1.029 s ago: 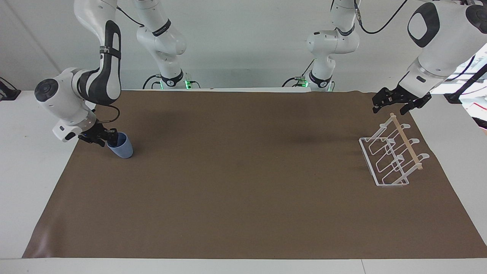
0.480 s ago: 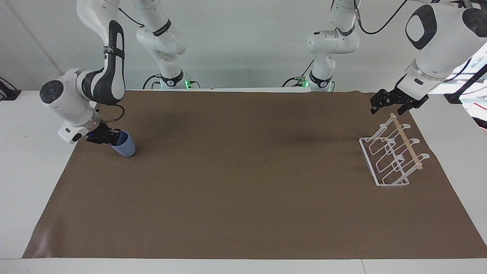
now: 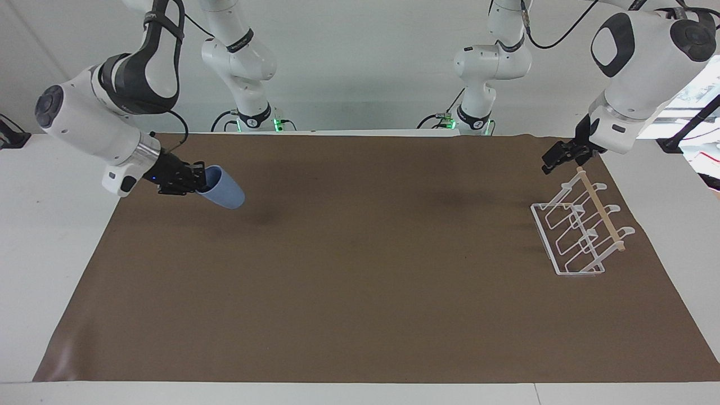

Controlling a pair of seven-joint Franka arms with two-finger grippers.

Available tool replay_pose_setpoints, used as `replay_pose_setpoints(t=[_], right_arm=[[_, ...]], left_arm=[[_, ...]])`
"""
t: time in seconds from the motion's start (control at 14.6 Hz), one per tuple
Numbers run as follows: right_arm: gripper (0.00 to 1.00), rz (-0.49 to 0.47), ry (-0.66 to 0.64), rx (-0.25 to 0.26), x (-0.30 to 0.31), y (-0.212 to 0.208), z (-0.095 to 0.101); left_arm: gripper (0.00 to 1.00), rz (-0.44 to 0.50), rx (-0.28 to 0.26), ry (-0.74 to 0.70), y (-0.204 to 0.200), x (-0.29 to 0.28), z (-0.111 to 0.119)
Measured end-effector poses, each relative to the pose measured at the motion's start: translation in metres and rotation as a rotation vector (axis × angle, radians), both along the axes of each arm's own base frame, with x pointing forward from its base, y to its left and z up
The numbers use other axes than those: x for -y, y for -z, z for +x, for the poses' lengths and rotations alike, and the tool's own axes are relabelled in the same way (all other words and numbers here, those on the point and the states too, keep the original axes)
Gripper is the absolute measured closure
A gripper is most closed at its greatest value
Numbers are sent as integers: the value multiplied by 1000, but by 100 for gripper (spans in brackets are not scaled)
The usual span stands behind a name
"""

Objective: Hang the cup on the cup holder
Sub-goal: 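Lift the cup with the right gripper while the left gripper reaches toward it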

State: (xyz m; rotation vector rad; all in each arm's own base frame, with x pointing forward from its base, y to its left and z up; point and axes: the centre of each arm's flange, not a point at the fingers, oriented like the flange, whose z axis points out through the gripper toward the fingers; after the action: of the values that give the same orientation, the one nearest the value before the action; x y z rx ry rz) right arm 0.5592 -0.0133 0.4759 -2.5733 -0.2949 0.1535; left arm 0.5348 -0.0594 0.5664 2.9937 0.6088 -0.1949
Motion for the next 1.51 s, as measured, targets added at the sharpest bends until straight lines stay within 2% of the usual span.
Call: replay_pose_setpoints(t=[0.27,0.55,0.69,0.82,1.1,1.51], right_arm=[[96,280,94,-62,-100,-11,7],[96,525,278,-146,-208,-15,0],[96,556,319,-156,-249,-10,-11],[96,554,326,-157,-276,-6,-23],[96,585,366,-178,-310,-5,-39],[96,565,413,-149,-354,-5,-60]], left_arm=[[0,-86,-80,-421,-3,55,-7],[0,-166,-181,-800,-14,125,-17],[0,-184,-229,-897,-21,148,-24],[0,-201,-254,-973,-36,162,-28],[0,-228,-239,-985,-56,190,-32],[0,-215,-255,-974,-44,235,-46]])
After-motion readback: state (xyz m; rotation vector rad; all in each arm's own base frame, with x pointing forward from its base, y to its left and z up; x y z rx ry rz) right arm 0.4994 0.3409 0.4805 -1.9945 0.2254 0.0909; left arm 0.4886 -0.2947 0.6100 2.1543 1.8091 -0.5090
